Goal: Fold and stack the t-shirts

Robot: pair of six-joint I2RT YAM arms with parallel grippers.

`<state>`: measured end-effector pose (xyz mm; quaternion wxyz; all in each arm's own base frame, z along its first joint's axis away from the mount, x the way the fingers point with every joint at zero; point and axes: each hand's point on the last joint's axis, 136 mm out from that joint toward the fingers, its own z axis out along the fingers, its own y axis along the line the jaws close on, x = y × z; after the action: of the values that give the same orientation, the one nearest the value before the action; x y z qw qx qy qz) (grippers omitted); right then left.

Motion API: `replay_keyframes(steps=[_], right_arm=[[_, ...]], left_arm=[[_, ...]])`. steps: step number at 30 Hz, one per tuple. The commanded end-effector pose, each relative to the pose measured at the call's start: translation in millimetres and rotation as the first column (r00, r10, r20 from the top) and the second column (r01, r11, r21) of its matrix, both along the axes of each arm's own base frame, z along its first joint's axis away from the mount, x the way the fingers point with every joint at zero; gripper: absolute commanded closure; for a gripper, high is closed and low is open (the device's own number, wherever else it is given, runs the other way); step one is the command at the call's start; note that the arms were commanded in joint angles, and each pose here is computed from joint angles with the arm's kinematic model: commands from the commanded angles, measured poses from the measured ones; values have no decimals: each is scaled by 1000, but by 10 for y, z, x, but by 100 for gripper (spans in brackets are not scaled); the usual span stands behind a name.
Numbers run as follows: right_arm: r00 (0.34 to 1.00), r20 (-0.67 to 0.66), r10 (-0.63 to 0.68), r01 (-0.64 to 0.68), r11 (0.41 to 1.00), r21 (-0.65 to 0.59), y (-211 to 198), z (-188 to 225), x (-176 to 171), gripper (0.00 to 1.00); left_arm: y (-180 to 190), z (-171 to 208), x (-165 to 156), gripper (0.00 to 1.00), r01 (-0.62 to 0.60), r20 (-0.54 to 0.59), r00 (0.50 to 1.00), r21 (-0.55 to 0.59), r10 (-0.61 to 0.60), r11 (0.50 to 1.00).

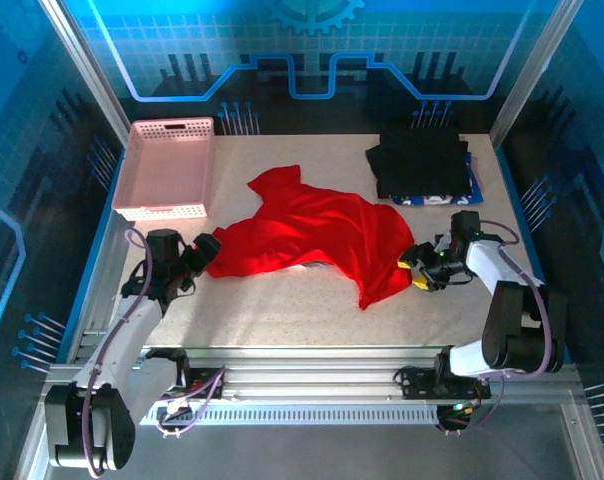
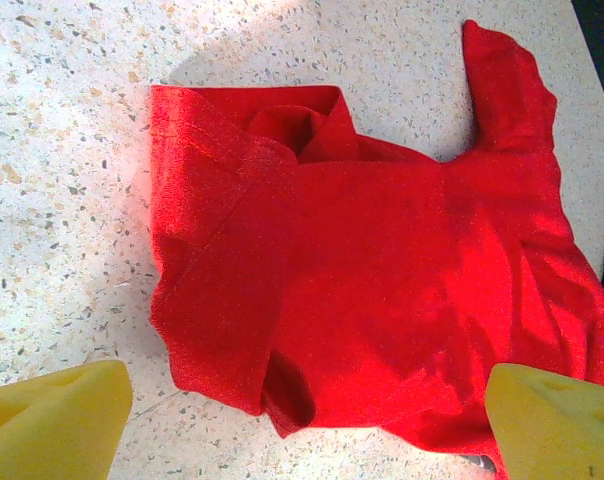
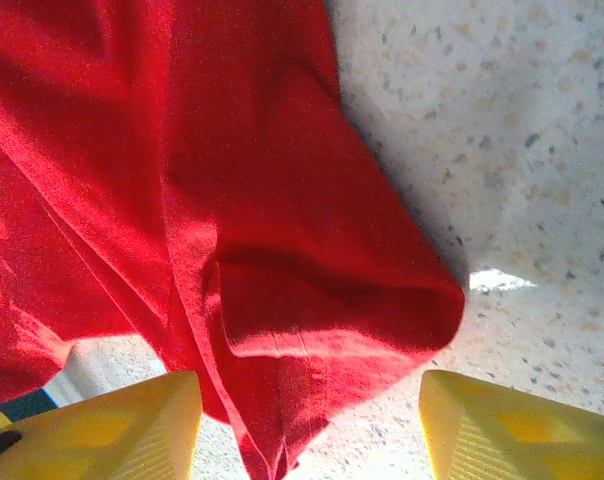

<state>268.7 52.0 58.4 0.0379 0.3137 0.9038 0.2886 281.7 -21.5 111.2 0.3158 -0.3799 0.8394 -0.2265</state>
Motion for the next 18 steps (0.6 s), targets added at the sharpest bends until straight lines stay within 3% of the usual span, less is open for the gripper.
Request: replay_keyframes(steps=[1, 10, 18], right_arm=[[999, 29, -38, 37, 998, 48, -23, 78, 190, 41], [999, 7, -51, 51, 994, 92, 14, 73, 315, 42], [998, -54, -40, 44, 995, 84, 14, -113, 290, 57]], left_arm=[[-14, 7, 24, 8, 27, 16, 999, 9, -28, 1000], [-6, -10, 6, 8, 27, 14, 1000, 16, -27, 1000], [14, -55, -23, 9, 17, -2, 1000, 22, -17, 1000]])
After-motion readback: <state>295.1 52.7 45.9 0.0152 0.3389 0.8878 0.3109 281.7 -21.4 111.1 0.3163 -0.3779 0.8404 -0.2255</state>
